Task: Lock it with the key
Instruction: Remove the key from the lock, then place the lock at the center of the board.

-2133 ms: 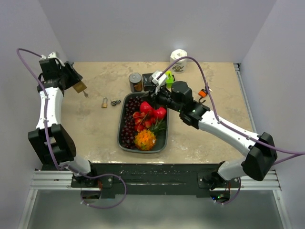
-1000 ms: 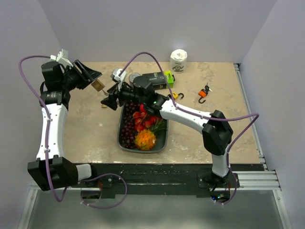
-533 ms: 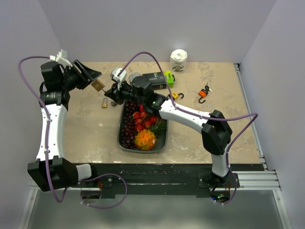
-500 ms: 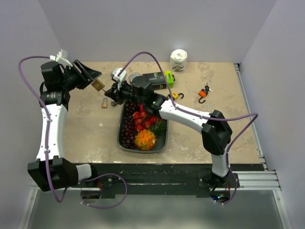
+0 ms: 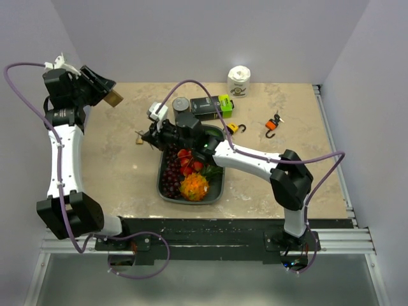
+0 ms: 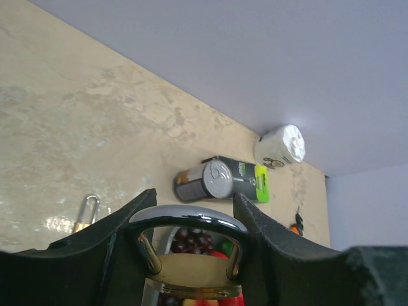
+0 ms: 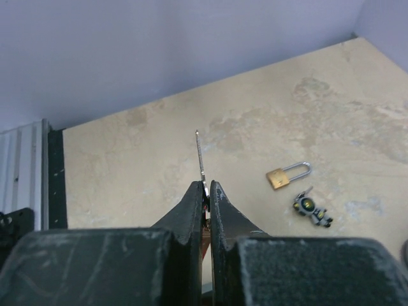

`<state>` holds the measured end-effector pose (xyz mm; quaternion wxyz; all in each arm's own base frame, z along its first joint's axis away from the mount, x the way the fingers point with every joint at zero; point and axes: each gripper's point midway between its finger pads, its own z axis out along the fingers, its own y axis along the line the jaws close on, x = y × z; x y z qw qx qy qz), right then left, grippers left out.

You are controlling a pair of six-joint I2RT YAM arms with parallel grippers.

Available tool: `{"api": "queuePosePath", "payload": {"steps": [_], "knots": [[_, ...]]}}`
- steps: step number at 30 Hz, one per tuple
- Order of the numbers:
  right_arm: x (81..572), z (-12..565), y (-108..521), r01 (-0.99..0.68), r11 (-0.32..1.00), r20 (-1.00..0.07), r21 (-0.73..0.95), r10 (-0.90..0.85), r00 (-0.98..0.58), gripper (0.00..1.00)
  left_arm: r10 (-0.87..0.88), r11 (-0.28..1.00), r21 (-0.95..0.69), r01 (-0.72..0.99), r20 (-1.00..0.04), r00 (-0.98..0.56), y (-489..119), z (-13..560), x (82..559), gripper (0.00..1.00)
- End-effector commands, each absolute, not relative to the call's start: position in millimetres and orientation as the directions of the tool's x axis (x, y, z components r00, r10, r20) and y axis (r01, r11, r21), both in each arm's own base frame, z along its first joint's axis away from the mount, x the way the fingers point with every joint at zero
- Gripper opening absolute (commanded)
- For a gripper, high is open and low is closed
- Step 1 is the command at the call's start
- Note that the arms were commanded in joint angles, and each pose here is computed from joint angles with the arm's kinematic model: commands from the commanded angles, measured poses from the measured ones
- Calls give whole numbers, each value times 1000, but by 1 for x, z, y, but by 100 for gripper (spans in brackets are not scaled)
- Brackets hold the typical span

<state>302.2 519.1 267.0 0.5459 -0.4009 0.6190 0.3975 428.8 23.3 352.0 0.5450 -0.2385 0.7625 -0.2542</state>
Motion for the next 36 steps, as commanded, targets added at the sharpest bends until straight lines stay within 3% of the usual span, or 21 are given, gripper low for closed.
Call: {"api": "queuePosePath", "payload": {"steps": [1, 6, 8, 14, 20, 30, 36], "knots": [[287, 305, 506, -934, 349, -997, 78, 10, -79, 0, -543, 839, -541, -63, -821, -178, 43, 385, 439, 0], [281, 306, 496, -930, 354, -994, 102, 3, -108, 0, -272, 962, -257, -96, -855, -442, 66, 293, 453, 0], [283, 310, 491, -926, 361, -993, 113, 10, -118, 0, -213, 976, -192, -98, -781, -587, 71, 246, 453, 0], [291, 310, 482, -915, 382, -991, 130, 10, -136, 0, -24, 1000, -21, -13, -663, -749, 74, 177, 461, 0], [299, 308, 473, -905, 406, -991, 126, 7, -134, 0, 48, 998, 57, 18, -585, -810, 67, 124, 474, 0], [307, 305, 464, -895, 429, -991, 120, 0, -133, 0, 67, 996, 92, 20, -541, -838, 70, 85, 492, 0], [309, 303, 464, -894, 430, -990, 126, 2, -139, 0, 112, 980, 198, 15, -485, -867, 106, 67, 484, 0]]}}
